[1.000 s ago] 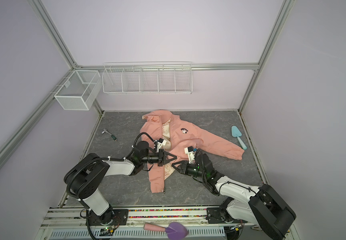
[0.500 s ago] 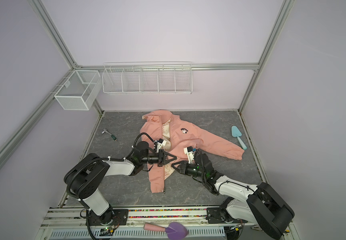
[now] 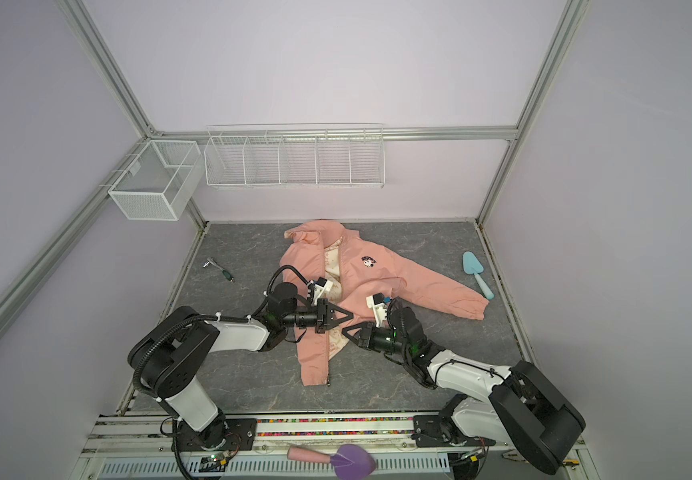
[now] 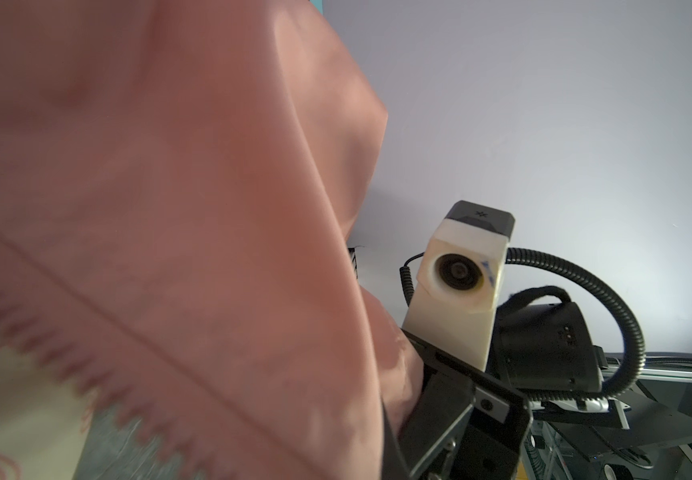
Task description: Zip up the jacket
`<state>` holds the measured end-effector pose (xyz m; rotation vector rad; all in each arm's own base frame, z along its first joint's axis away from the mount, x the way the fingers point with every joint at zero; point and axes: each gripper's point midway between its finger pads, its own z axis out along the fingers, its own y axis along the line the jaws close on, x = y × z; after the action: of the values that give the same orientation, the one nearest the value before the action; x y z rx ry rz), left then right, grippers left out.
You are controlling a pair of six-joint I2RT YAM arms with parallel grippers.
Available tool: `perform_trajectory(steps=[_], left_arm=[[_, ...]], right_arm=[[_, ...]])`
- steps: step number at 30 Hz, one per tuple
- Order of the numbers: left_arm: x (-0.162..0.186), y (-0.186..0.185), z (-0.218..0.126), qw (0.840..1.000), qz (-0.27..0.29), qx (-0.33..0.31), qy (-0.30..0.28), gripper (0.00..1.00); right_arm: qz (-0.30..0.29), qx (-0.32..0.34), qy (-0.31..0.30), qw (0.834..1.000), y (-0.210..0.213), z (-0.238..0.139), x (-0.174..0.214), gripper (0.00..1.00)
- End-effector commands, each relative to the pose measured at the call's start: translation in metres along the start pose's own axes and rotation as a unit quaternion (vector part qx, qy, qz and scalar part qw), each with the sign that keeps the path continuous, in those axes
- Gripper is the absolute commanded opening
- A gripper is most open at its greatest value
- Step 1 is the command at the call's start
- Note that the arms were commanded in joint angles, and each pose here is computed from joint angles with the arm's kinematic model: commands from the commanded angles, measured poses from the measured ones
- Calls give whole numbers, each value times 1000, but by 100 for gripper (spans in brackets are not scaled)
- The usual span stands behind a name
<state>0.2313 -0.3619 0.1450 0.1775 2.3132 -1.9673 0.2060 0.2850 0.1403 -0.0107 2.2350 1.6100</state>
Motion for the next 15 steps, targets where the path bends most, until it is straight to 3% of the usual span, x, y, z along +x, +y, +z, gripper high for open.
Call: perform_trajectory(steps=[1, 5, 15], left_arm=[[-1, -6, -7, 1000, 16, 1, -9, 20], [2, 1, -17, 999, 16, -36, -16, 29], [24, 32, -51, 984, 19, -175, -15, 31]], right_arm=[[-11, -3, 2, 1000, 9, 2, -4, 6], [-22, 47, -6, 999, -4, -5, -7, 6], [-59, 175, -19, 983, -36, -29, -11, 6]])
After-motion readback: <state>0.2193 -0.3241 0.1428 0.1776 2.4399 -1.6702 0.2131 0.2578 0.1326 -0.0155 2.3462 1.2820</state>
